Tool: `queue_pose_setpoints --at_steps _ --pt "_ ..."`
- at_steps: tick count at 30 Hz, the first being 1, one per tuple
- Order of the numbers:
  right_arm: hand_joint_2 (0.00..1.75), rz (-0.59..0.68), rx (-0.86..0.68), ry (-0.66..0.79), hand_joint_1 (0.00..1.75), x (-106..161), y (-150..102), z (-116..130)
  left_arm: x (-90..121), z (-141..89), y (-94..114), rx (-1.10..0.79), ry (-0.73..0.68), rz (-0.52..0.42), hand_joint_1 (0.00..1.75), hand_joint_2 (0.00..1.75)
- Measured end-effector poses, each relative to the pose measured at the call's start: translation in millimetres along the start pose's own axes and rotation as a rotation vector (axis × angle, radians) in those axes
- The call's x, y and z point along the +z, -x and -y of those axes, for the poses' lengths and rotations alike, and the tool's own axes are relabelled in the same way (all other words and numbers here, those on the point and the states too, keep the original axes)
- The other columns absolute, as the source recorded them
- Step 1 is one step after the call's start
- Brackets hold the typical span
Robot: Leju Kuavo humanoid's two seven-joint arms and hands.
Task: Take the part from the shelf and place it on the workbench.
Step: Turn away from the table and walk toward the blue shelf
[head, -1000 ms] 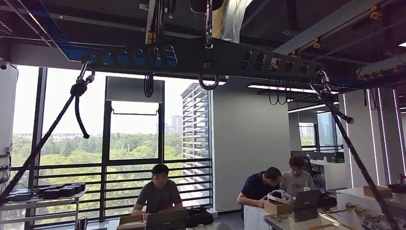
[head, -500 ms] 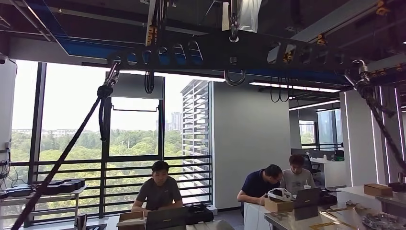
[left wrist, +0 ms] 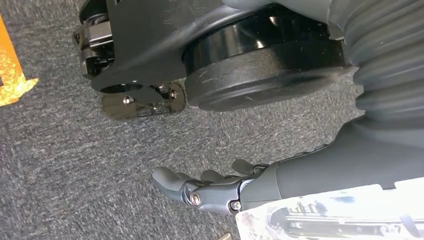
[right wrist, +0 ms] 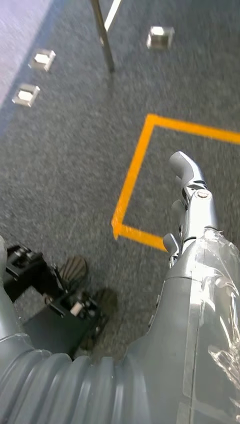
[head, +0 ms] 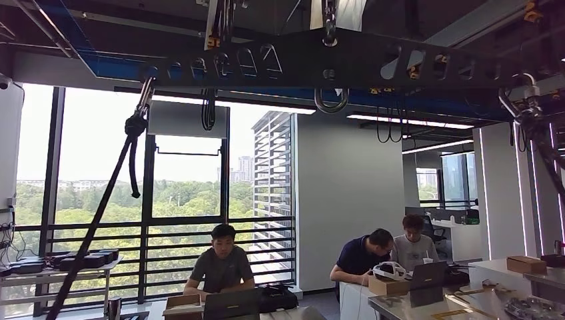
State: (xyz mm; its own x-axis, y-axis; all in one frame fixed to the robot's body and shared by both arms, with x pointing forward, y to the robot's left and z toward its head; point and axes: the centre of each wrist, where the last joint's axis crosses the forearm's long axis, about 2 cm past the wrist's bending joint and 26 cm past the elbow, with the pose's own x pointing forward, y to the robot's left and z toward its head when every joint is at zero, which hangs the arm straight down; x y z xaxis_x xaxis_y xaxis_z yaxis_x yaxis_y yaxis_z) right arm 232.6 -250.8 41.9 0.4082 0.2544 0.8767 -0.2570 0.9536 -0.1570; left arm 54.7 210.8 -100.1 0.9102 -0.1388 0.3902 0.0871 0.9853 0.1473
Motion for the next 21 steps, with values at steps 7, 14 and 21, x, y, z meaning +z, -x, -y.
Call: queue_pose_setpoints --at_steps 7,14,21 --pt "1.75 -0.121 -0.004 0.037 0.0 3 42 7 -1 -7 5 0.012 0.04 -0.009 0.0 1.75" --pt "1.75 -0.252 -0.019 0.058 0.0 15 85 12 -2 -20 14 0.025 0.067 -0.031 0.0 1.31" --pt "0.44 -0.376 -0.037 0.057 0.0 34 125 11 -1 -29 26 0.017 0.1 -0.06 0.0 0.0"
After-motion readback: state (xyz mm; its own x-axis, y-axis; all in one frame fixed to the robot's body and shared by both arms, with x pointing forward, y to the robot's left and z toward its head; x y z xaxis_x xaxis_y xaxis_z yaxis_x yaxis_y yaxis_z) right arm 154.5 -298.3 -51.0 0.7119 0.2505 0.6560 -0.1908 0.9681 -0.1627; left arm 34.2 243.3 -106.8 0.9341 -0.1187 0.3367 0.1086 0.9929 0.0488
